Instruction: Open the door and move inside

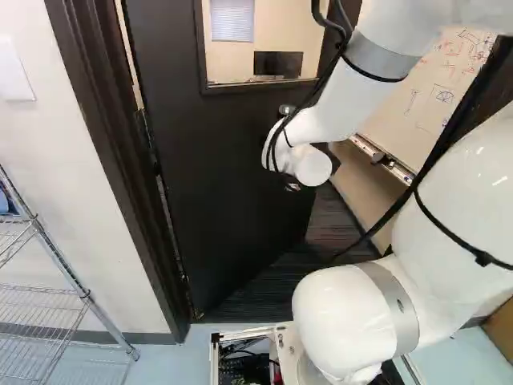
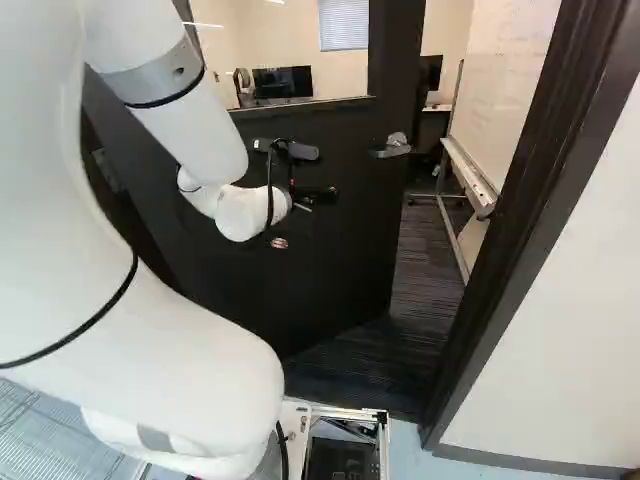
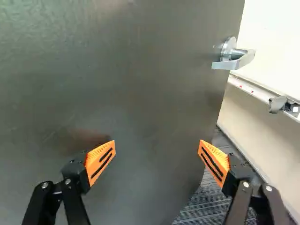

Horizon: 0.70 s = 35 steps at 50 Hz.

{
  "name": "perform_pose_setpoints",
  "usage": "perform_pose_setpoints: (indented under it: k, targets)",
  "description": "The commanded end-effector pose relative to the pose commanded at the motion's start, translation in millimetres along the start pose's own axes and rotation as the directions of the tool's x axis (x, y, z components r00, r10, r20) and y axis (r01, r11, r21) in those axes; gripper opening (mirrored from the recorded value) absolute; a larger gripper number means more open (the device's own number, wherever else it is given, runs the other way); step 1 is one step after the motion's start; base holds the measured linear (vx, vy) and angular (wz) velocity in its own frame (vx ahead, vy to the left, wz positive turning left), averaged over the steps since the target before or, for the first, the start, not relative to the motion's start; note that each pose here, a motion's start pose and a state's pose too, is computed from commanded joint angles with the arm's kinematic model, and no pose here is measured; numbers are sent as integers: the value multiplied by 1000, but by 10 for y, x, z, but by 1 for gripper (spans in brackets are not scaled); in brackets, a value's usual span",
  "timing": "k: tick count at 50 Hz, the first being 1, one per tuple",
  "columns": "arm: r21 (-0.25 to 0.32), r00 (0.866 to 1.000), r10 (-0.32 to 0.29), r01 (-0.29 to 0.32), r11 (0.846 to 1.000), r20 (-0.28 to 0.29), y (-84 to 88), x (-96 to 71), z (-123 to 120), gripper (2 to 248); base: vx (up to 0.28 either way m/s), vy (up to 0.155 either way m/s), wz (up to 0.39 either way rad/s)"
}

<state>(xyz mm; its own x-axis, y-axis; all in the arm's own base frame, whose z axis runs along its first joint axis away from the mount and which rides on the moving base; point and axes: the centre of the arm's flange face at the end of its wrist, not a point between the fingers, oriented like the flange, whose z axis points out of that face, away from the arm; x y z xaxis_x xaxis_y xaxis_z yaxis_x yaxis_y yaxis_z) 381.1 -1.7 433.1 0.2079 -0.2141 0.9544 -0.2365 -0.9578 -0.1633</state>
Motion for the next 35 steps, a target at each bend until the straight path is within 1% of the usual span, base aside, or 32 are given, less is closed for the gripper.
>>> perform_pose_setpoints:
  k: [5,10,35]
  targets:
    - [-19,1000,26,-26,999,3,-46,9,67,247,0,0,0]
    - [-19,999,34,-34,999,6,-112,16,131,247,0,0,0]
    - [36,1000,22,-23,999,19,-500,38,445,247,-1,-3,-1]
